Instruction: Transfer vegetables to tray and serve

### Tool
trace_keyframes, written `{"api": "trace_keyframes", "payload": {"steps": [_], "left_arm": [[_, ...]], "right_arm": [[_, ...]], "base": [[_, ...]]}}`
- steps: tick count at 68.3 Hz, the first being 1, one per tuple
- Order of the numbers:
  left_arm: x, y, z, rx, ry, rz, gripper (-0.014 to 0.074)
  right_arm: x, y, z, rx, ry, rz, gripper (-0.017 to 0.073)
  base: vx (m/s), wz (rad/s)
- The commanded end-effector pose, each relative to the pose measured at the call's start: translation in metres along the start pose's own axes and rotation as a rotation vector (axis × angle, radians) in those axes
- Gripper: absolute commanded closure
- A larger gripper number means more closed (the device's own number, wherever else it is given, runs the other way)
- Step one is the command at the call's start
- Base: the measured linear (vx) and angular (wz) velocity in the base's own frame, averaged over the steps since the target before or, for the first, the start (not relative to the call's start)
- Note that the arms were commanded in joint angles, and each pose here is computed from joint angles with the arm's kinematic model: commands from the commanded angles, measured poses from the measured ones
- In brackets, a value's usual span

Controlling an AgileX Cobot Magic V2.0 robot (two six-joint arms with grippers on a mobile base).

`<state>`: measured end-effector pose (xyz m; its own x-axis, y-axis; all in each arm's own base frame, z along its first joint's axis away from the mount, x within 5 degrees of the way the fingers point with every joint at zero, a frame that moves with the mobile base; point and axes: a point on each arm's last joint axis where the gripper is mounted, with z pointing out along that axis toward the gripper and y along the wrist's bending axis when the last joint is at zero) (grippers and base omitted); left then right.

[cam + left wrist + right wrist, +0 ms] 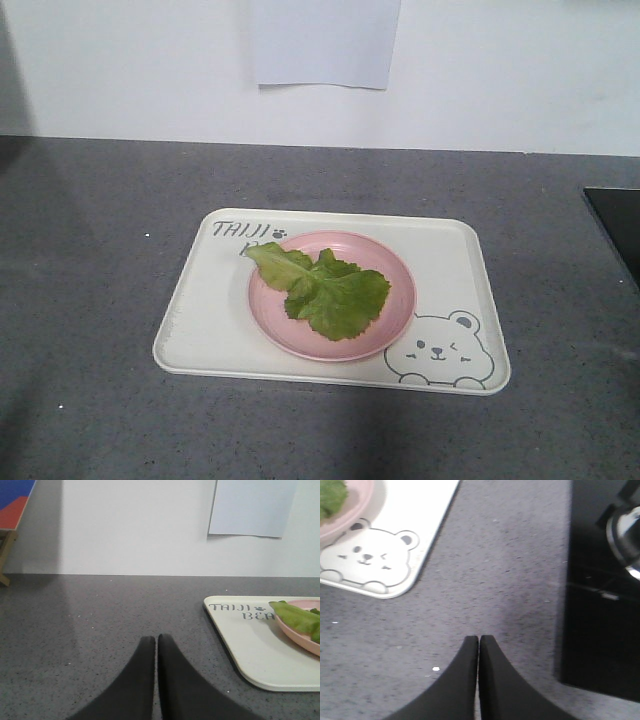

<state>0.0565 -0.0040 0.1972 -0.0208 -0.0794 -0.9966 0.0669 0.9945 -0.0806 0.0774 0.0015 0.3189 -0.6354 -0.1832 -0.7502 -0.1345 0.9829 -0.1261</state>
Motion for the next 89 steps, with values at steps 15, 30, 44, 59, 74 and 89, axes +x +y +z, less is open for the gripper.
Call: {"api": "trace_keyframes", "payload": {"steps": [15,30,44,59,74,89], "left_arm": [[0.002,0.001,0.000,0.001,-0.059,-0.017,0.0599],[0.002,0.001,0.000,0.001,-0.059,-0.017,0.0599],[0.002,0.001,0.000,0.001,-0.059,-0.017,0.0599],[0.002,0.001,0.000,0.001,-0.059,-0.017,0.0599],[0.002,0.001,0.000,0.001,-0.059,-0.017,0.0599],[0.002,0.001,0.000,0.001,-0.059,-0.017,0.0599]], "right_arm": [[-0.001,-0.002,-0.035,0.103,-0.251,-0.024,0.0568],[0.026,0.006,-0.008,0.084,-0.561,0.116,0.0568],[0.067,0.009,0.026,0.109,-0.674,0.190,0.0568],[0.096,0.012,0.051,0.114,-0.673,0.238,0.0566],[0.113,0.015,0.070,0.104,-0.637,0.253,0.0566],[0.110,0.015,0.067,0.111,-0.678,0.241,0.0566]], "base": [[0.00,0.00],[0.00,0.00],[0.00,0.00],[0.00,0.00],[0.00,0.00],[0.00,0.00]]}}
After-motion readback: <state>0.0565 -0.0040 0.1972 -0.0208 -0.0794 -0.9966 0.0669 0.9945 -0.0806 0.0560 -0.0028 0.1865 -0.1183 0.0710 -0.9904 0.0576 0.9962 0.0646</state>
